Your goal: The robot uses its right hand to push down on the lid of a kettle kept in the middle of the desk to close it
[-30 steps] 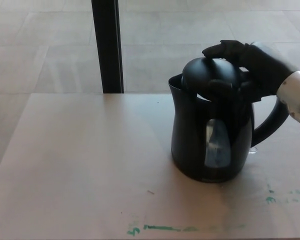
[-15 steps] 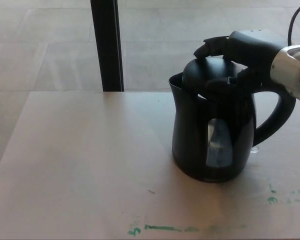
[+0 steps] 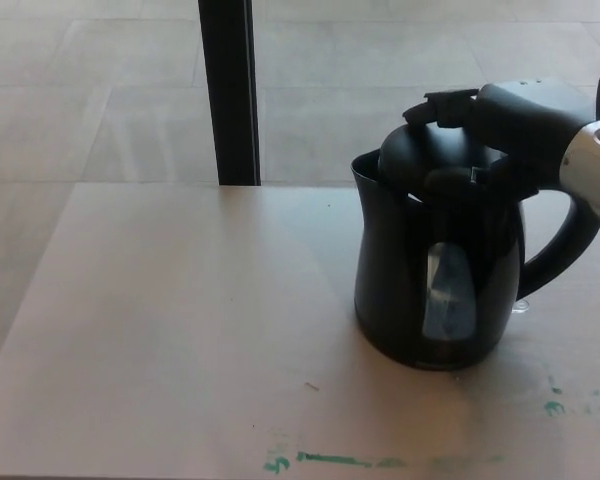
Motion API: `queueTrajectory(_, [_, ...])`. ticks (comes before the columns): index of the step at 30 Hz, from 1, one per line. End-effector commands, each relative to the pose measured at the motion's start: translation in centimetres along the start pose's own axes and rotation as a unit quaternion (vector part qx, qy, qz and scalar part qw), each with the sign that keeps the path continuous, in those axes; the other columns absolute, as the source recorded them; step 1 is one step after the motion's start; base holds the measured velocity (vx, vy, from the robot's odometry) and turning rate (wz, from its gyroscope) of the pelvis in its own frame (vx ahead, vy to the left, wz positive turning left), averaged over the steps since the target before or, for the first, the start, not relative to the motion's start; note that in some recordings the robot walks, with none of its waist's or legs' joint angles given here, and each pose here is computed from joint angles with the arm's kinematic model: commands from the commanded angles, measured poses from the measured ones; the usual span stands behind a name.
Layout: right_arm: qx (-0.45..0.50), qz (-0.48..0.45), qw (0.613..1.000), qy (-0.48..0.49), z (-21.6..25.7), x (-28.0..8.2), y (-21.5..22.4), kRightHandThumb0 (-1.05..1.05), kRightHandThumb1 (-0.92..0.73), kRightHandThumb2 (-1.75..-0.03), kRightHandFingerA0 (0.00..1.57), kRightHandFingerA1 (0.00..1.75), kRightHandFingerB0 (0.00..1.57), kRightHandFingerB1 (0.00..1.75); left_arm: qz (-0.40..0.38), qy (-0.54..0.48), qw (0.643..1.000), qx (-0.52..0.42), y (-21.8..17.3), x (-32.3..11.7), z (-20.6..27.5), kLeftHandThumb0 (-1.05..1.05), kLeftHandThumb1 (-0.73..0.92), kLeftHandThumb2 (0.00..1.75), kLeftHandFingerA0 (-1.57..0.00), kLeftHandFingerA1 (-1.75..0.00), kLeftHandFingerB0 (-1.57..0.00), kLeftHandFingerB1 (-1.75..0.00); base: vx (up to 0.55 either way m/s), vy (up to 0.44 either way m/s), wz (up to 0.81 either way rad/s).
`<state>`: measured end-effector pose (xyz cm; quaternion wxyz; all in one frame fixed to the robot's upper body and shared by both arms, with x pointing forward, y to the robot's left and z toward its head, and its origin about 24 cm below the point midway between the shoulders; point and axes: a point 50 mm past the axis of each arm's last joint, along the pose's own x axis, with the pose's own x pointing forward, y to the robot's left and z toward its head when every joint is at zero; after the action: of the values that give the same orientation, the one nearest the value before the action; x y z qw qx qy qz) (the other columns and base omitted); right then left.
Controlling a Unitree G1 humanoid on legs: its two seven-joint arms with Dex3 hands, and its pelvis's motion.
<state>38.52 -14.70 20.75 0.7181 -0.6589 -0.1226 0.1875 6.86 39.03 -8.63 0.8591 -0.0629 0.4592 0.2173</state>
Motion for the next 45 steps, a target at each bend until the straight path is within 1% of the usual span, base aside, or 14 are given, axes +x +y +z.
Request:
queueTrajectory(1, [0.009, 0.169, 0.985, -0.002, 0.5, -1.0, 11.1, -0.79, -0.61, -0.98, 0.46, 0.67, 0.39, 0.51, 0.003, 0.000, 1.000, -0.010, 0.9, -0.3, 0.8, -0.80, 0.63, 0.68, -0.37, -0.50, -0.34, -0.41, 0.00, 0.000, 0.00])
queueTrajectory(2, [-0.001, 0.176, 0.984, -0.004, 0.9, -0.8, 10.9, -0.75, -0.74, -0.63, 0.43, 0.60, 0.43, 0.38, 0.003, -0.002, 1.000, -0.012, 1.0, -0.3, 0.9, -0.80, 0.64, 0.68, -0.38, -0.51, -0.36, -0.41, 0.00, 0.000, 0.00])
queueTrajectory(14, [-0.141, 0.262, 0.954, -0.037, 4.2, 0.6, 13.1, -0.68, -0.78, -0.64, 0.32, 0.52, 0.40, 0.40, -0.009, -0.012, 1.000, -0.008, 0.9, -0.3, 1.4, -0.76, 0.73, 0.62, -0.37, -0.47, -0.37, -0.37, 0.00, 0.000, 0.00])
queueTrajectory(18, [-0.137, 0.260, 0.955, -0.022, 3.5, 0.5, 13.0, -0.69, -0.79, -0.64, 0.34, 0.54, 0.41, 0.40, -0.005, -0.012, 1.000, -0.002, 0.9, -0.3, 1.3, -0.83, 0.64, 0.72, -0.39, -0.50, -0.34, -0.40, 0.00, 0.000, 0.00])
queueTrajectory(19, [-0.141, 0.259, 0.956, -0.016, 3.3, 0.5, 12.6, -0.69, -0.79, -0.64, 0.32, 0.48, 0.38, 0.36, -0.004, -0.013, 1.000, -0.004, 1.0, -0.4, 1.3, -0.77, 0.73, 0.62, -0.42, -0.50, -0.38, -0.38, 0.00, 0.000, 0.00])
queueTrajectory(21, [-0.135, 0.236, 0.962, 0.000, 2.2, 0.6, 11.3, -0.70, -0.76, -0.63, 0.40, 0.52, 0.40, 0.36, -0.003, -0.012, 1.000, -0.009, 1.0, -0.4, 1.2, -0.82, 0.62, 0.74, -0.38, -0.53, -0.36, -0.43, 0.00, 0.000, 0.00])
queueTrajectory(23, [-0.128, 0.220, 0.967, 0.002, 1.7, 0.6, 10.5, -0.76, -0.65, -0.76, 0.36, 0.56, 0.34, 0.42, 0.000, -0.013, 1.000, -0.011, 1.1, -0.4, 1.0, -0.77, 0.72, 0.62, -0.42, -0.54, -0.42, -0.40, 0.00, 0.000, 0.00])
queueTrajectory(24, [-0.131, 0.216, 0.968, 0.001, 1.6, 0.6, 10.0, -0.73, -0.79, -0.65, 0.34, 0.55, 0.34, 0.39, 0.000, -0.011, 1.000, -0.011, 1.1, -0.5, 0.9, -0.81, 0.65, 0.69, -0.39, -0.53, -0.38, -0.42, 0.00, 0.000, 0.00])
queueTrajectory(28, [-0.116, 0.181, 0.976, 0.019, 0.6, 0.6, 6.9, -0.68, -0.75, -0.63, 0.39, 0.51, 0.41, 0.36, 0.000, -0.011, 1.000, -0.012, 1.2, -0.6, 0.8, -0.82, 0.63, 0.72, -0.39, -0.53, -0.36, -0.42, 0.00, 0.000, 0.00])
queueTrajectory(30, [-0.059, 0.149, 0.986, 0.038, -0.1, 0.7, 4.2, -0.72, -0.63, -0.71, 0.40, 0.51, 0.38, 0.38, -0.002, -0.008, 1.000, -0.005, 1.1, -0.5, 0.8, -0.82, 0.64, 0.73, -0.38, -0.52, -0.33, -0.41, 0.00, 0.000, 0.00])
queueTrajectory(31, [-0.052, 0.144, 0.987, 0.040, -0.2, 0.8, 3.7, -0.69, -0.74, -0.63, 0.36, 0.47, 0.38, 0.34, 0.000, -0.008, 1.000, -0.004, 1.1, -0.5, 0.8, -0.77, 0.74, 0.63, -0.41, -0.50, -0.38, -0.38, 0.00, 0.000, 0.00])
queueTrajectory(39, [0.024, 0.027, 0.999, 0.032, -0.7, 0.7, -3.3, -0.75, -0.74, -0.63, 0.46, 0.45, 0.34, 0.31, 0.007, 0.000, 1.000, 0.010, 1.4, -0.6, 0.5, -0.79, 0.76, 0.63, -0.42, -0.46, -0.36, -0.36, 0.00, 0.000, 0.00])
queueTrajectory(41, [0.039, -0.017, 0.999, 0.028, -0.8, 0.6, -5.3, -0.76, -0.73, -0.63, 0.47, 0.48, 0.36, 0.33, -0.002, 0.002, 1.000, 0.016, 1.3, -0.6, 0.4, -0.86, 0.64, 0.74, -0.36, -0.48, -0.29, -0.40, 0.00, -0.001, 0.03])
queueTrajectory(45, [0.068, -0.056, 0.996, 0.025, -1.2, 0.0, -7.6, -0.74, -0.74, -0.63, 0.43, 0.51, 0.34, 0.34, 0.005, 0.004, 1.000, -0.005, 1.3, -0.7, 0.0, -0.78, 0.72, 0.62, -0.38, -0.43, -0.37, -0.36, 0.00, 0.000, 0.00])
